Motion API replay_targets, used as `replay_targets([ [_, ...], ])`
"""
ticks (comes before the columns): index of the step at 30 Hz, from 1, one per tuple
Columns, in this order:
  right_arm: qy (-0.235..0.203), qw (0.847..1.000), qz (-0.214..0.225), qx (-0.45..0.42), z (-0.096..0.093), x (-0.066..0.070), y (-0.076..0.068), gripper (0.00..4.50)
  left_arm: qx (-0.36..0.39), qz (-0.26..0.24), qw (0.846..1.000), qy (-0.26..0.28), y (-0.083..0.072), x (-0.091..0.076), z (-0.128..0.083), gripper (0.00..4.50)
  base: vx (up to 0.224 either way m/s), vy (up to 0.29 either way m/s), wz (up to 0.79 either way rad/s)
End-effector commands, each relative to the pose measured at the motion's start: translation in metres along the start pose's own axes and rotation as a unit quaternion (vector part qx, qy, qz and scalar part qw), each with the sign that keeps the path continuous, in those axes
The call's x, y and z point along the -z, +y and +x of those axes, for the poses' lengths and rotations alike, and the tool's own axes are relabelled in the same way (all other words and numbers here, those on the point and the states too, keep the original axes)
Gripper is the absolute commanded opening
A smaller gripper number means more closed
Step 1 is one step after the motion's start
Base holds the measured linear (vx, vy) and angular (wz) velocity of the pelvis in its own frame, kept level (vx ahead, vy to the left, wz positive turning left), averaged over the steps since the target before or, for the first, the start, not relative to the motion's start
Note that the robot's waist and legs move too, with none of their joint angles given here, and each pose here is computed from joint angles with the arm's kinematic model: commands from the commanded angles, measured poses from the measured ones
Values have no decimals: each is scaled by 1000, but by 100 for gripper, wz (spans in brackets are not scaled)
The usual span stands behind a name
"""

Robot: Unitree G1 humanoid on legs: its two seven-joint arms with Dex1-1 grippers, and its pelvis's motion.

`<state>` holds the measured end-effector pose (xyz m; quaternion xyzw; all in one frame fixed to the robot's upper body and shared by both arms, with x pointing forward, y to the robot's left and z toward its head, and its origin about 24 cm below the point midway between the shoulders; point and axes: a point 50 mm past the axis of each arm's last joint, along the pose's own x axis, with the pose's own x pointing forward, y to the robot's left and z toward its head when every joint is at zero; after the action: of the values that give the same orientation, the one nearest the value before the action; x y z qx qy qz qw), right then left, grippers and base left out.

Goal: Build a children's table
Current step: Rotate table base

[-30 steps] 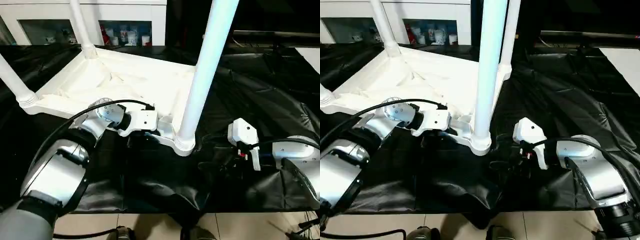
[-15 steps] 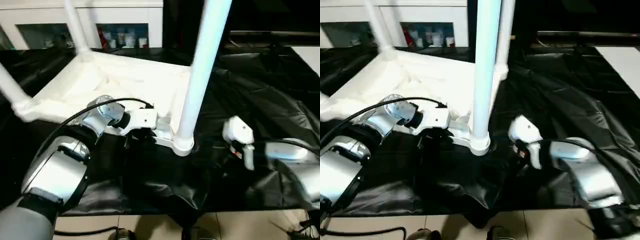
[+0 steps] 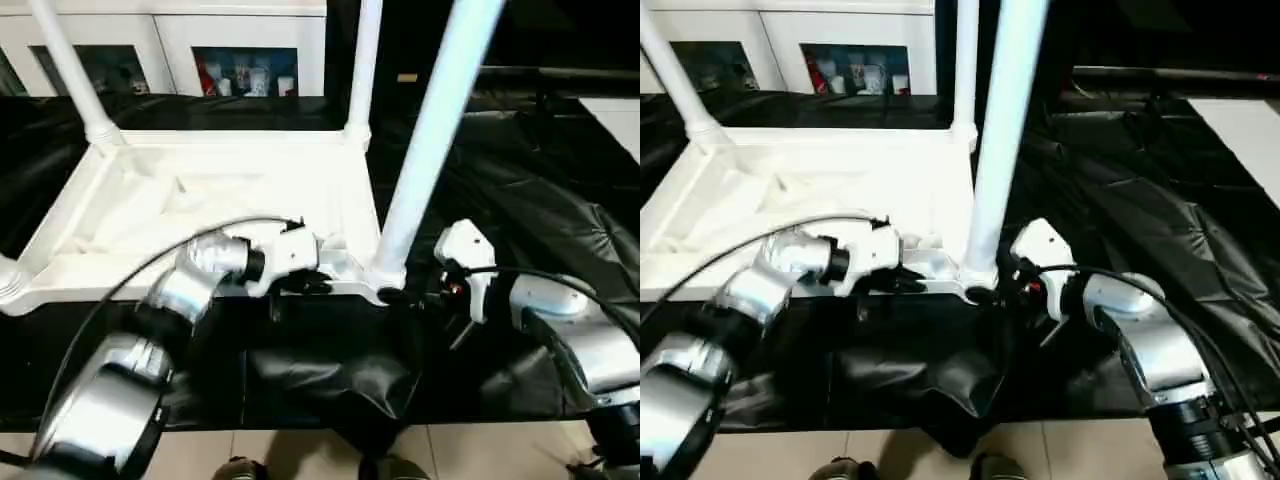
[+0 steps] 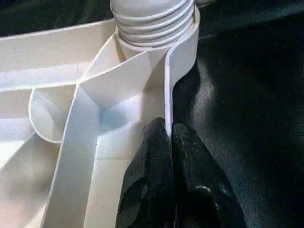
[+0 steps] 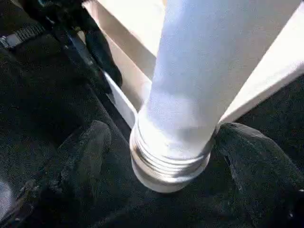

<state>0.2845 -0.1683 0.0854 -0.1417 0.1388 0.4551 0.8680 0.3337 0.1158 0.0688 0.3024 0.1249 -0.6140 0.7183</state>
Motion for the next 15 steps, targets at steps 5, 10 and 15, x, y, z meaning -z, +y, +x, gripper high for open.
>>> replay_targets([
  [5,-32,998,-16,45,4,-4,-7,405,30,-25,999,12,-22,15,4,2,0,0,0],
  [10,-53,998,-1,20,14,0,-1,405,69,-61,996,3,-28,15,2,2,0,0,0],
  [15,-48,999,-12,5,18,4,0,405,79,-51,996,12,-27,14,0,2,0,0,0],
])
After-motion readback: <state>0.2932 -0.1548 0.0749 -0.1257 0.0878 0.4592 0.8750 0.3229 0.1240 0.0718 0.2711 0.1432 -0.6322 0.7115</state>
